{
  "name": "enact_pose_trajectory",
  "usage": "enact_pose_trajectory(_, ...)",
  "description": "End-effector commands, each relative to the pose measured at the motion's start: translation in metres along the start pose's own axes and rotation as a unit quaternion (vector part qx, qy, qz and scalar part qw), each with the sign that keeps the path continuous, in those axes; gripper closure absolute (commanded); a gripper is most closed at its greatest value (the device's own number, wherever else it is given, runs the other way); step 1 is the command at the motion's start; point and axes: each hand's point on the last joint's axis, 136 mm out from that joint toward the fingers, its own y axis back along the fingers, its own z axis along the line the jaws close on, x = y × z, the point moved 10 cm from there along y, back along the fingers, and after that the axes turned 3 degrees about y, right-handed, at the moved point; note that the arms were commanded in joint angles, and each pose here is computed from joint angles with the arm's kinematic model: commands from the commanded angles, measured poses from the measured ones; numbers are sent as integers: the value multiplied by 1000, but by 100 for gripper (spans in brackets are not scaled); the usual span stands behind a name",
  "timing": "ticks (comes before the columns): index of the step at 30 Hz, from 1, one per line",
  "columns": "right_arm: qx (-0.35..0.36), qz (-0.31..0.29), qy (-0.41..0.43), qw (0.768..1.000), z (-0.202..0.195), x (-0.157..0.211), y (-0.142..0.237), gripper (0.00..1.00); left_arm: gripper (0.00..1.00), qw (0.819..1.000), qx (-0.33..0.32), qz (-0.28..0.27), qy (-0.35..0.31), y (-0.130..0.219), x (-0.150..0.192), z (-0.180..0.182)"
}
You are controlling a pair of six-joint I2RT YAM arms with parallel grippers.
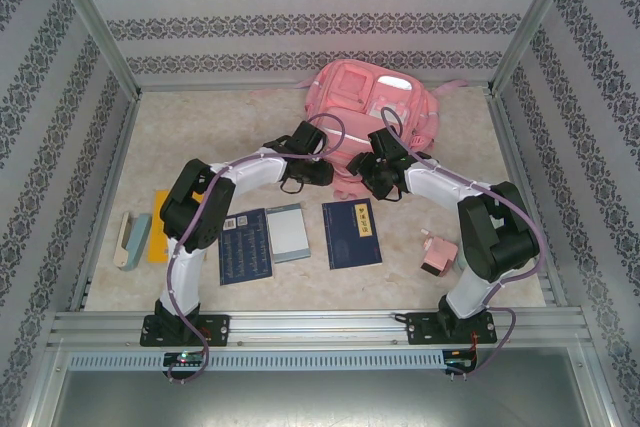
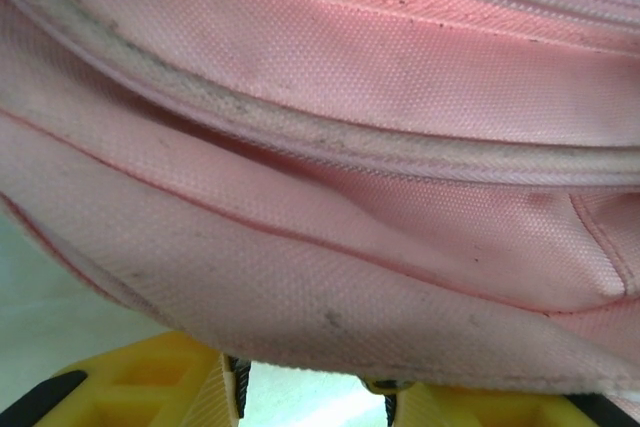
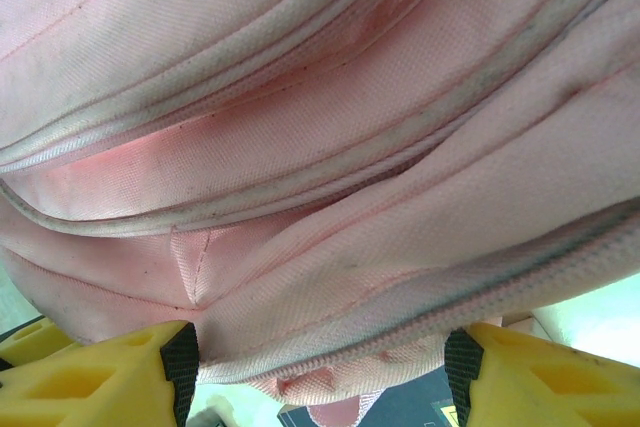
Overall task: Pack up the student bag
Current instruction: Unzip the student bag at the top-center of the table.
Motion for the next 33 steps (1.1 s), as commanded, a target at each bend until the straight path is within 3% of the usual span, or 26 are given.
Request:
enact_pose_trajectory(1, -2, -3, 3, 1000, 3, -2, -4, 32, 63, 1000, -8, -10, -6, -6, -6, -6)
enact_pose_trajectory(5, -4, -3, 3, 1000, 4, -2, -3, 32, 77, 1000, -12, -4, -13, -11, -6, -5)
enact_pose_trajectory(7, -4, -4, 4, 1000, 4, -2, -2, 32, 89, 1000, -11, -3, -17, -11, -6, -5)
enact_pose_trajectory(12, -3, -3, 4, 1000, 3, -1, -2, 32, 90, 1000, -13, -1, -20, -11, -6, -5)
enact_pose_trajectory(14, -2, -3, 4, 1000, 3, -1, -2, 32, 100, 1000, -8, 0, -22, -11, -6, -5)
enact_pose_trajectory(17, -2, -3, 4, 1000, 3, -1, -2, 35, 100, 1000, -4, 1, -21, -10, -4, -6)
enact_pose_trajectory(22, -3, -8, 9, 1000, 3, -2, 0, 48, 100, 1000, -24, -10, -18, 3, -2, 0)
enact_pose_trajectory(33, 9, -13, 2, 1000, -7, -3, 1, 47, 100, 997, -59, -16, 37, 29, 0, 53)
